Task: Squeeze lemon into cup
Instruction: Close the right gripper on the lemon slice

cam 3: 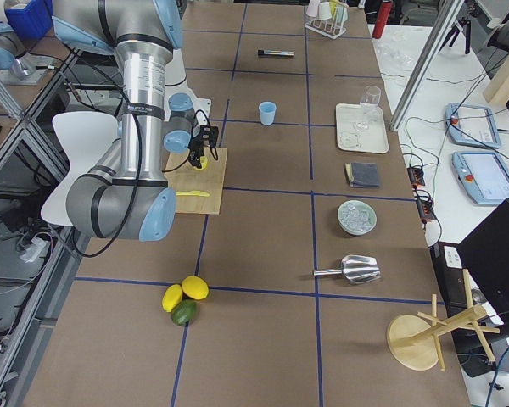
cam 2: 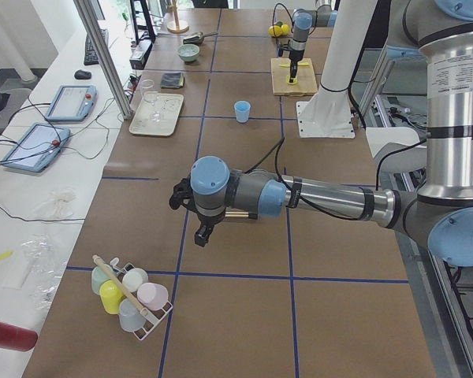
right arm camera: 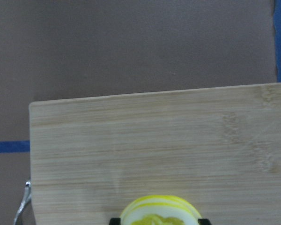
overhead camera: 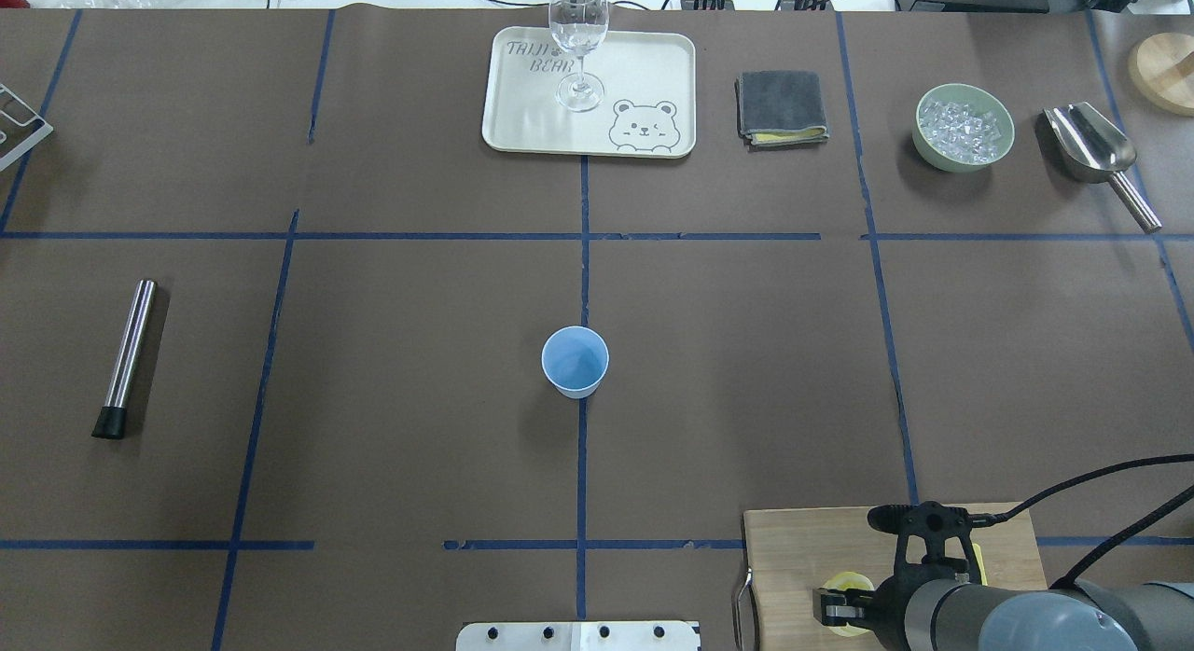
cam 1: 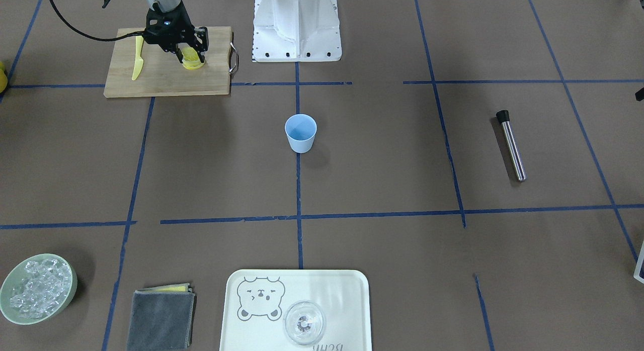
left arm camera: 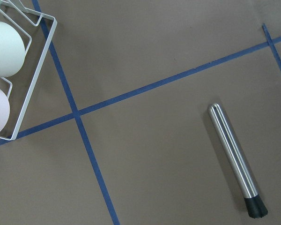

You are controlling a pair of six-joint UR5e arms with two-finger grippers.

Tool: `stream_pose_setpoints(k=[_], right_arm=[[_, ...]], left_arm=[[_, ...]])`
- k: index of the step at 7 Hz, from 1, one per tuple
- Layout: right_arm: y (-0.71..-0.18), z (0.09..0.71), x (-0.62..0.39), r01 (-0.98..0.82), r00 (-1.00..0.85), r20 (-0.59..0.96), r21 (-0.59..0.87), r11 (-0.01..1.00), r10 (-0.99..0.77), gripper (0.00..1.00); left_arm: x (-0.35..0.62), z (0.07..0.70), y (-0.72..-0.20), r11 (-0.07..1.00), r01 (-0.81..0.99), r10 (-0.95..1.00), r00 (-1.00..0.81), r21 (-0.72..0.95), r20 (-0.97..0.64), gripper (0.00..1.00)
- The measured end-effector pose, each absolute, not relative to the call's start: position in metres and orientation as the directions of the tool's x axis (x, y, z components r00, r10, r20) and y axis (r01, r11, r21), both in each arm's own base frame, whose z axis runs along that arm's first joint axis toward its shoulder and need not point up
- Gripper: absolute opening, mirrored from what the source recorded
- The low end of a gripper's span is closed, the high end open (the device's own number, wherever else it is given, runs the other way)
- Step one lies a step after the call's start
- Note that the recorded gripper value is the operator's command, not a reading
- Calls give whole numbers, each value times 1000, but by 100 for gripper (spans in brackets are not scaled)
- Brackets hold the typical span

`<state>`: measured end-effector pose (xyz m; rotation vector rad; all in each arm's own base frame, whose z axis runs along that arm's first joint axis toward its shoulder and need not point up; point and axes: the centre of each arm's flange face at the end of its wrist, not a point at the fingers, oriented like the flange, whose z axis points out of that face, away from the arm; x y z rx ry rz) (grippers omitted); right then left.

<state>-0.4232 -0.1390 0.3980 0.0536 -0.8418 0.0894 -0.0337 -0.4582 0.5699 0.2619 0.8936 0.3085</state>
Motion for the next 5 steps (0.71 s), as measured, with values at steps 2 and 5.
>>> stream_pose_setpoints(k=[2, 5], right_arm=[[-145, 392, -416, -114, 654, 754, 9, 993, 68, 61], [-155, 371, -402, -137, 619, 781, 1, 991, 85, 61]], left_arm=[[-34, 570, -458, 925, -153, 369, 588, 349, -720, 100], [-34, 569, -458, 924, -152, 370, 588, 351, -719, 100]])
